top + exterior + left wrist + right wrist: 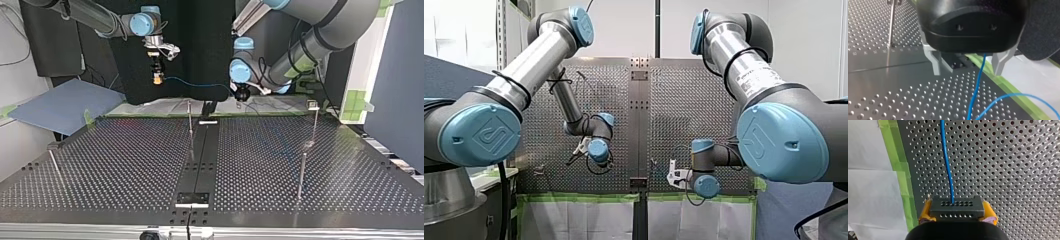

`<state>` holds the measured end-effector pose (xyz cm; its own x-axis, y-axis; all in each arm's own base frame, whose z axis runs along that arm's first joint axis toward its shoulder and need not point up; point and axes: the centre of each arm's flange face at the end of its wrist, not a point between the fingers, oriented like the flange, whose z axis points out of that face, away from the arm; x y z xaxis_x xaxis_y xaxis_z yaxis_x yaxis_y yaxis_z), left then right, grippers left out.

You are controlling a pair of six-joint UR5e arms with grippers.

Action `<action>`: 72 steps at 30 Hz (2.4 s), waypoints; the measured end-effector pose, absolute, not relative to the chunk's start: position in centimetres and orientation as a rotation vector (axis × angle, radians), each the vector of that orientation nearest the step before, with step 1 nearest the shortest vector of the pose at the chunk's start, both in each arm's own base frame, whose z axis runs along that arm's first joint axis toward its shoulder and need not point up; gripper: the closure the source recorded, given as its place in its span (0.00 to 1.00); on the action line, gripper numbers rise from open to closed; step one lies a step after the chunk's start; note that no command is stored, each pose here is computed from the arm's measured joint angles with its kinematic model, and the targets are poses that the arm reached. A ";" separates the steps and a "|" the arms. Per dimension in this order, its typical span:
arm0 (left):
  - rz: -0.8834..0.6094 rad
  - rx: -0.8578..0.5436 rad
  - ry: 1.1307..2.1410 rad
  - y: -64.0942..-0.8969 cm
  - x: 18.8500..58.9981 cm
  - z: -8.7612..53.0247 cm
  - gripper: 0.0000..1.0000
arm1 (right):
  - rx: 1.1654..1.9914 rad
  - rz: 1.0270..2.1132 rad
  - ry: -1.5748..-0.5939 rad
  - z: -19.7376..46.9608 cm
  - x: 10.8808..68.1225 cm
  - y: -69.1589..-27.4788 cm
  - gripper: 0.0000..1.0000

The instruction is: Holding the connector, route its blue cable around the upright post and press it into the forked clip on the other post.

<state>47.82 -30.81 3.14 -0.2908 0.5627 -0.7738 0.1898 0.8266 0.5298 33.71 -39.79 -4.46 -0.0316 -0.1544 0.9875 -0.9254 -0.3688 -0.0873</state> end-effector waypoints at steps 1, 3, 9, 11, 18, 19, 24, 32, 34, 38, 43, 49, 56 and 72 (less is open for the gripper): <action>0.402 0.567 1.862 -30.9 47.7 3.1 0.01 | 1.575 1.465 -1.159 -4.5 33.7 -39.8 0.98; 0.393 0.562 1.863 -31.2 47.6 3.1 0.01 | 1.575 1.465 -1.159 -4.5 33.7 -39.8 0.98; 0.384 0.541 1.876 -31.4 47.3 2.8 0.01 | 1.576 1.463 -1.159 -4.5 33.7 -39.8 0.98; 0.392 0.545 1.890 -31.5 47.3 2.1 0.01 | 1.577 1.463 -1.159 -4.5 33.7 -39.8 0.98; 0.399 0.580 1.887 -33.2 47.9 0.0 0.01 | 1.578 1.463 -1.159 -4.5 33.7 -39.8 0.98; 0.393 0.579 1.884 -33.5 48.0 -0.3 0.01 | 1.578 1.463 -1.159 -4.5 33.7 -39.8 0.98; 0.347 0.599 1.898 -34.8 47.8 -2.3 0.01 | 1.578 1.463 -1.159 -4.5 33.7 -39.8 0.98; 0.247 0.606 1.924 -35.8 47.0 -3.9 0.01 | 1.579 1.461 -1.157 -4.5 33.7 -39.7 0.98; 0.213 0.602 1.923 -36.2 46.8 -3.9 0.01 | 1.579 1.460 -1.157 -4.5 33.7 -39.7 0.98; 0.145 0.580 1.912 -36.8 46.9 -3.9 0.01 | 1.580 1.457 -1.157 -4.5 33.7 -39.7 0.98; 0.062 0.544 1.884 -37.3 47.5 -3.7 0.01 | 1.579 1.454 -1.156 -4.5 33.6 -39.8 0.98; -0.029 0.507 1.848 -37.9 48.0 -3.5 0.01 | 1.576 1.443 -1.163 -4.5 33.2 -40.3 0.98; -0.123 0.482 1.833 -38.5 48.1 -3.4 0.01 | 1.589 1.422 -1.157 -4.5 33.0 -40.7 0.98; -0.258 0.367 1.815 -39.1 48.6 -3.0 0.01 | 1.646 1.356 -1.128 -4.8 32.5 -40.9 0.98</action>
<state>48.62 -39.06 -3.04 -0.2447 0.1152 -0.9627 0.3787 0.9254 0.0145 32.51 -40.87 -4.76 0.0672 -0.1825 0.9809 -0.9312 -0.3646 -0.0040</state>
